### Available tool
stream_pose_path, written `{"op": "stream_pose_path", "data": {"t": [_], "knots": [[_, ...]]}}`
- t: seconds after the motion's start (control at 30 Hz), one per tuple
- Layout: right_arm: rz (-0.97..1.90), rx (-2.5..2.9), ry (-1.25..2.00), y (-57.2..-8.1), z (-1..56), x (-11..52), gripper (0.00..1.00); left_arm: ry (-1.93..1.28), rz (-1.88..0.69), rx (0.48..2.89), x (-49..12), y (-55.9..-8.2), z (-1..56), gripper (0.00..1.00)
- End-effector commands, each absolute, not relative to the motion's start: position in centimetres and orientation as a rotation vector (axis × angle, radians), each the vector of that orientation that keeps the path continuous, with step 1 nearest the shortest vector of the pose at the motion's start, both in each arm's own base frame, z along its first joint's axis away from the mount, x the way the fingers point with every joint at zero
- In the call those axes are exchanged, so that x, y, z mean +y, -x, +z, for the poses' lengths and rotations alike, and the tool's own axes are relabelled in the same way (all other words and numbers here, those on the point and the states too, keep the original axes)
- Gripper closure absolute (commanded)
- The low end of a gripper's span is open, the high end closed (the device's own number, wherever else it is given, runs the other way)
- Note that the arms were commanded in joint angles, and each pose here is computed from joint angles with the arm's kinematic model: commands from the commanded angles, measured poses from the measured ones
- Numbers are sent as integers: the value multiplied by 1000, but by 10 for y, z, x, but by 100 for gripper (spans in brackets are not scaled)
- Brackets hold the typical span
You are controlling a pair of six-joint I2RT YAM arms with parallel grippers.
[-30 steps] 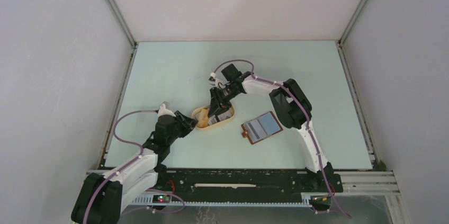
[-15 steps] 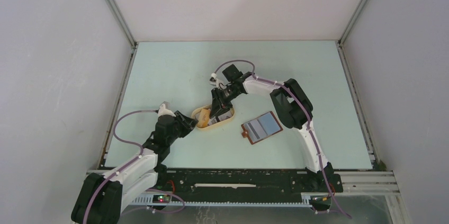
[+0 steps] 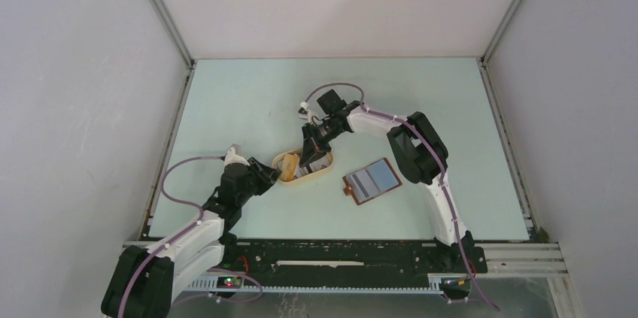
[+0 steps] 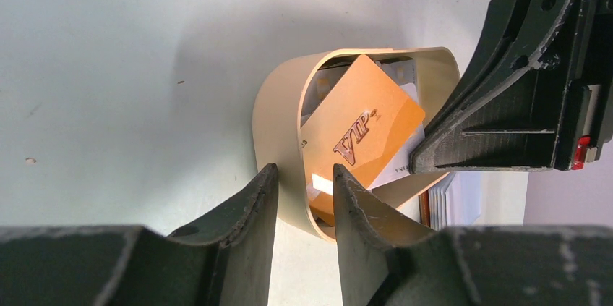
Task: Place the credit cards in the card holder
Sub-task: Pick up the credit card from the storage box.
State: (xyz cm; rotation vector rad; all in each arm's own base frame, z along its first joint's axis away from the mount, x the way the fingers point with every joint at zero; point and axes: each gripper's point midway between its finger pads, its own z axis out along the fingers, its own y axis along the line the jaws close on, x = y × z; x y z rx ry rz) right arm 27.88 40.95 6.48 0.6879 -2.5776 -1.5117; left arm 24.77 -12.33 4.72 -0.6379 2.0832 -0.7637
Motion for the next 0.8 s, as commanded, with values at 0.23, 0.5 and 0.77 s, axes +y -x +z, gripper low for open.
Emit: {"op": "stream_pose_path", "data": {"t": [0.23,0.5,0.77], "knots": [[-1582,-2624,-735,-290,98,396,99,597,-807,2017,-126,-254,68,62],[-1554,-2745,-733,-307,109,374,100,571,-842,1970,-129,-255,85,49],[-1619,-2786,-797,-315,136,352,100,509,-921,1887,-136,-254,113,29]]}}
